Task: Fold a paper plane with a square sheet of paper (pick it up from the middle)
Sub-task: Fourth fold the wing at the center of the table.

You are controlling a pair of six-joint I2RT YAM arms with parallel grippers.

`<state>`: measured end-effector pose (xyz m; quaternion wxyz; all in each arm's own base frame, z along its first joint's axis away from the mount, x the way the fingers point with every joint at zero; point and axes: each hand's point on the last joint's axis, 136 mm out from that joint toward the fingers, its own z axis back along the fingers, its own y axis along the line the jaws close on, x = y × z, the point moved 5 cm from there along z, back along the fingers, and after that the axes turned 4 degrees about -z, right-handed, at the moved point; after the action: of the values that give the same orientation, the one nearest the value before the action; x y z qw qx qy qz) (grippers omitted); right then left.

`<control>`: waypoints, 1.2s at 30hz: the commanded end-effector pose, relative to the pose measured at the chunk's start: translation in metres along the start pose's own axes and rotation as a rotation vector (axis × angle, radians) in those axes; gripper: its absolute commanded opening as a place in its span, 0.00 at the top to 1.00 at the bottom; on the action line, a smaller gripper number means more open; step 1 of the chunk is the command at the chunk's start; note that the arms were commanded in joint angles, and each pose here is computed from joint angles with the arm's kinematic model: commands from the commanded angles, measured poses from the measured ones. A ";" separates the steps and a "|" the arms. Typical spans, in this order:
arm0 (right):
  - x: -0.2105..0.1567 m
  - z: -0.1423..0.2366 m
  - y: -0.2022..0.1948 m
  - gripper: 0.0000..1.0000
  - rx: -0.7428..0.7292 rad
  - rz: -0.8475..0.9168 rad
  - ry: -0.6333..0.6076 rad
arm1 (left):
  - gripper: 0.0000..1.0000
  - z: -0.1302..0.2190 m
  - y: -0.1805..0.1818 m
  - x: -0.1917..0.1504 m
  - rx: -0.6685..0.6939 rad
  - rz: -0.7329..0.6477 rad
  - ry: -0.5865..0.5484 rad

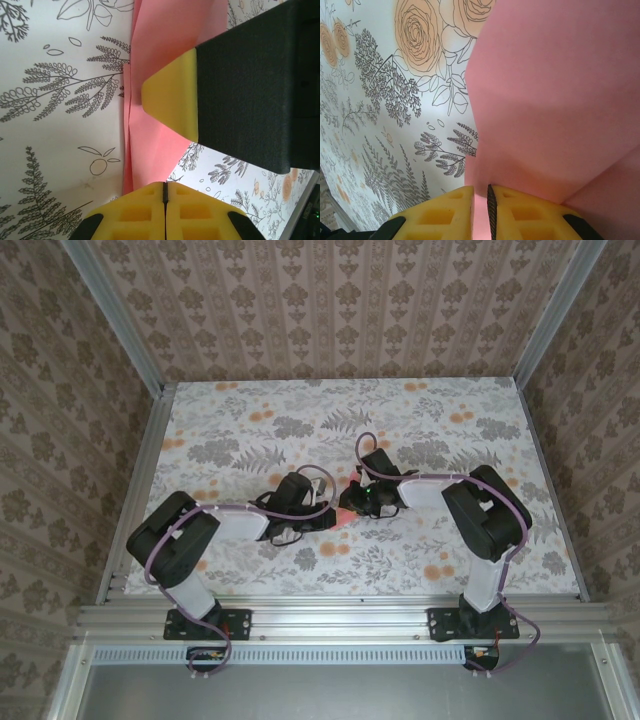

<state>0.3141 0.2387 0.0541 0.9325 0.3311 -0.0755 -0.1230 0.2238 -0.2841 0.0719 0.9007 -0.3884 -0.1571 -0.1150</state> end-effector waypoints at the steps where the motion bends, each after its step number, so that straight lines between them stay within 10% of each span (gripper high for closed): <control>1: -0.006 -0.011 -0.024 0.81 -0.098 -0.054 0.036 | 0.93 -0.003 -0.008 0.006 -0.043 0.006 0.007; 20: -0.010 -0.012 -0.034 0.81 -0.156 -0.078 0.049 | 0.94 0.002 0.034 -0.052 0.202 0.003 0.175; 36: -0.012 -0.014 -0.035 0.80 -0.152 -0.083 0.060 | 0.94 0.013 -0.015 0.018 -0.038 0.028 -0.021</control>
<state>0.3156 0.2406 0.0532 0.9340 0.3279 -0.0663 -0.1257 0.2222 -0.2711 0.0852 0.9073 -0.3795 -0.1509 -0.1005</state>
